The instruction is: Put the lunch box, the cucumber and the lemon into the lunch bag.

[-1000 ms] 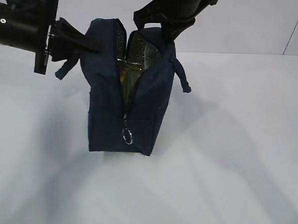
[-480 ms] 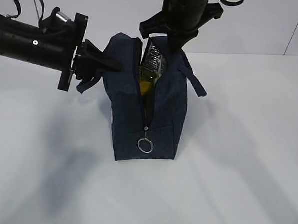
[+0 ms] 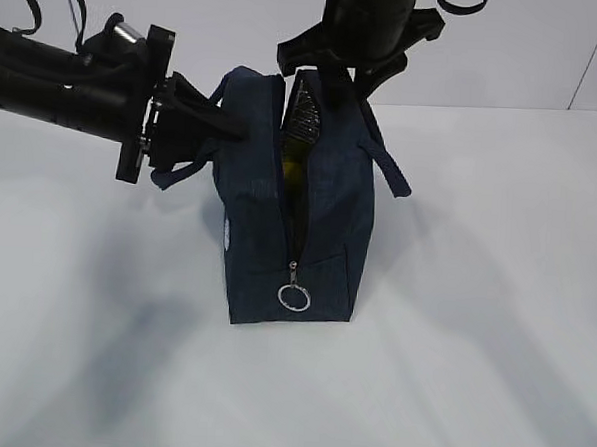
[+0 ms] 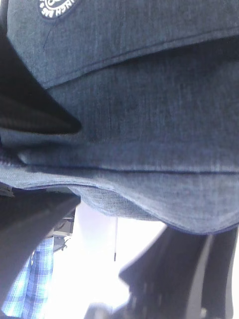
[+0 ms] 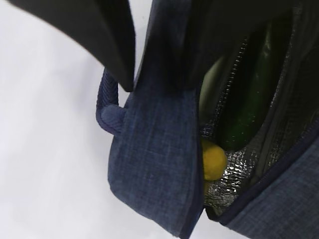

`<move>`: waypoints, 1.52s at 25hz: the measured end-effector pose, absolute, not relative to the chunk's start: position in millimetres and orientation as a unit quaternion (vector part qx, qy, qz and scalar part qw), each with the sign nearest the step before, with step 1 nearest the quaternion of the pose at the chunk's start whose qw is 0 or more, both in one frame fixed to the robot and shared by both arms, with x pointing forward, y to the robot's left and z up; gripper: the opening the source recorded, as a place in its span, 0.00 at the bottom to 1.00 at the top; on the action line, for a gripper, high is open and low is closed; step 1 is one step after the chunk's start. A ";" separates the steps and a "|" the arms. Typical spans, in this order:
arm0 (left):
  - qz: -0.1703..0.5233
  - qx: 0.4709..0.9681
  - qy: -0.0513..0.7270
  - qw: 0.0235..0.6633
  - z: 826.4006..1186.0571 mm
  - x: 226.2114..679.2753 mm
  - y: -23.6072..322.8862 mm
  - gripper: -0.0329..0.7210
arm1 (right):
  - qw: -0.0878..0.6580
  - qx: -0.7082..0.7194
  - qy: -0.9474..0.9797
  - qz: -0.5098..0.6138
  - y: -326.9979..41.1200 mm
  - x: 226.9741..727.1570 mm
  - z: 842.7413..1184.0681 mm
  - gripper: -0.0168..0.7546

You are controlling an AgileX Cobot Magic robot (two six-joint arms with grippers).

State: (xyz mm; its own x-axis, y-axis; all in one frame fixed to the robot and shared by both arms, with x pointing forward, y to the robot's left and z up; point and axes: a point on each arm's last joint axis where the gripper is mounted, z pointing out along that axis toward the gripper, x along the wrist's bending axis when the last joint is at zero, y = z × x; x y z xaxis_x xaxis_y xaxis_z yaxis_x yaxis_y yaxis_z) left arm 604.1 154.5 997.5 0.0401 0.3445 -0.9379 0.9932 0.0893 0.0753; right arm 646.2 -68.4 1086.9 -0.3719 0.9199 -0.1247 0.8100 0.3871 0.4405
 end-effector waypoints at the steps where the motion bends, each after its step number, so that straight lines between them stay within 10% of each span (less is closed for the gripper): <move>1: -0.367 0.568 0.588 0.444 997.7 603.8 154.4 0.29 | 0.173 0.532 0.814 0.157 -67.6 645.7 1086.8 0.44; 28: -0.323 0.578 0.566 0.490 1045.7 594.8 177.4 0.46 | 0.130 0.504 0.810 0.270 -95.9 566.6 1184.0 0.50; 38: -0.217 0.685 0.526 0.456 1093.7 576.1 189.0 0.45 | 0.131 0.492 0.825 0.245 -130.0 508.3 1185.8 0.50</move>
